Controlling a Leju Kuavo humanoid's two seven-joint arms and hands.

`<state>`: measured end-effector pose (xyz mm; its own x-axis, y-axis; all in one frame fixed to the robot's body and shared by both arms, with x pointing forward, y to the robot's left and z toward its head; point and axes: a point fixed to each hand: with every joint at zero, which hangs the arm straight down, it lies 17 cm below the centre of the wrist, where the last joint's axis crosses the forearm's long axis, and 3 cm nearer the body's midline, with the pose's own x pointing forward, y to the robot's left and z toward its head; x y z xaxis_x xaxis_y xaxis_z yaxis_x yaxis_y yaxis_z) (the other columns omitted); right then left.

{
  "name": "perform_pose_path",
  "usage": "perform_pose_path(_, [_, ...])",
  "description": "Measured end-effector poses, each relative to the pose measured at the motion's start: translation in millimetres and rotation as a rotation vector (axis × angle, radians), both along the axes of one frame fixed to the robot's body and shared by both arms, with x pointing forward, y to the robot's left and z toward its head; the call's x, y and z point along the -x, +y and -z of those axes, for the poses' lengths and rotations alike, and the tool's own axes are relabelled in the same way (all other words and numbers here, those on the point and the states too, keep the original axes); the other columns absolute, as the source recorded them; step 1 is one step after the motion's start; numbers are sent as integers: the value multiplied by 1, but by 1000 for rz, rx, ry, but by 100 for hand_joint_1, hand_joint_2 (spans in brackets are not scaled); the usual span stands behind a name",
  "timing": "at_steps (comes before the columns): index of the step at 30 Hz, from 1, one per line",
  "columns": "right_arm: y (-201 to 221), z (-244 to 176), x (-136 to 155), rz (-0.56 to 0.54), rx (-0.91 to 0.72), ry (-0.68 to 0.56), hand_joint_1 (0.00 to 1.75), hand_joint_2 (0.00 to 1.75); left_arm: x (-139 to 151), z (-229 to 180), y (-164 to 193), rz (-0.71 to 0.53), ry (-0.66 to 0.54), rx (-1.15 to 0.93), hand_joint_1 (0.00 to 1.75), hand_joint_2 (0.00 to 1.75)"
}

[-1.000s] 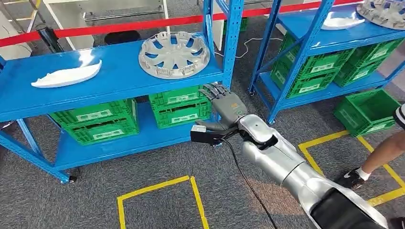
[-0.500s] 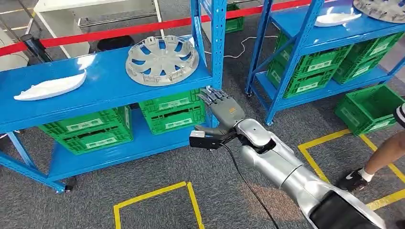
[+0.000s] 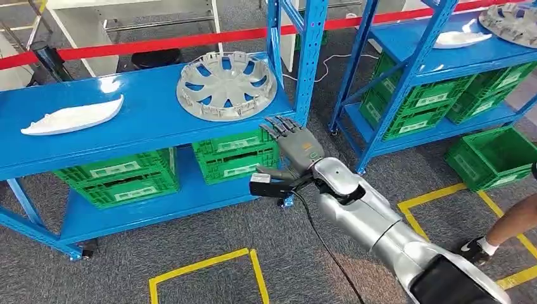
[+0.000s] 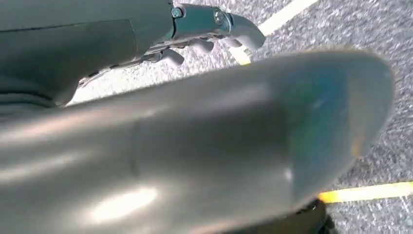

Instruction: Take the parts from the cabinet and place them on the table.

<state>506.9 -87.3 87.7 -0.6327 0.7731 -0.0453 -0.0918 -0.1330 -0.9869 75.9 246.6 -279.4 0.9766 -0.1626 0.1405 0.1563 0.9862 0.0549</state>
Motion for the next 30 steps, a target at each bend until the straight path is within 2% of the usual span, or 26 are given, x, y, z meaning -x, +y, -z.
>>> perform_pose_path(10, [61,-50,2,-98,-77,-50,0,0,-11,-2,-2,-32,-25,-3,0,0])
perform_pose_path(14, [78,-54,9,-126,-91,-36,0,0,-6,-1,-1,-35,-14,-7,0,0])
perform_pose_path(30, [83,-59,9,-120,-99,-39,0,0,-7,-1,-4,-19,-15,-1,0,0])
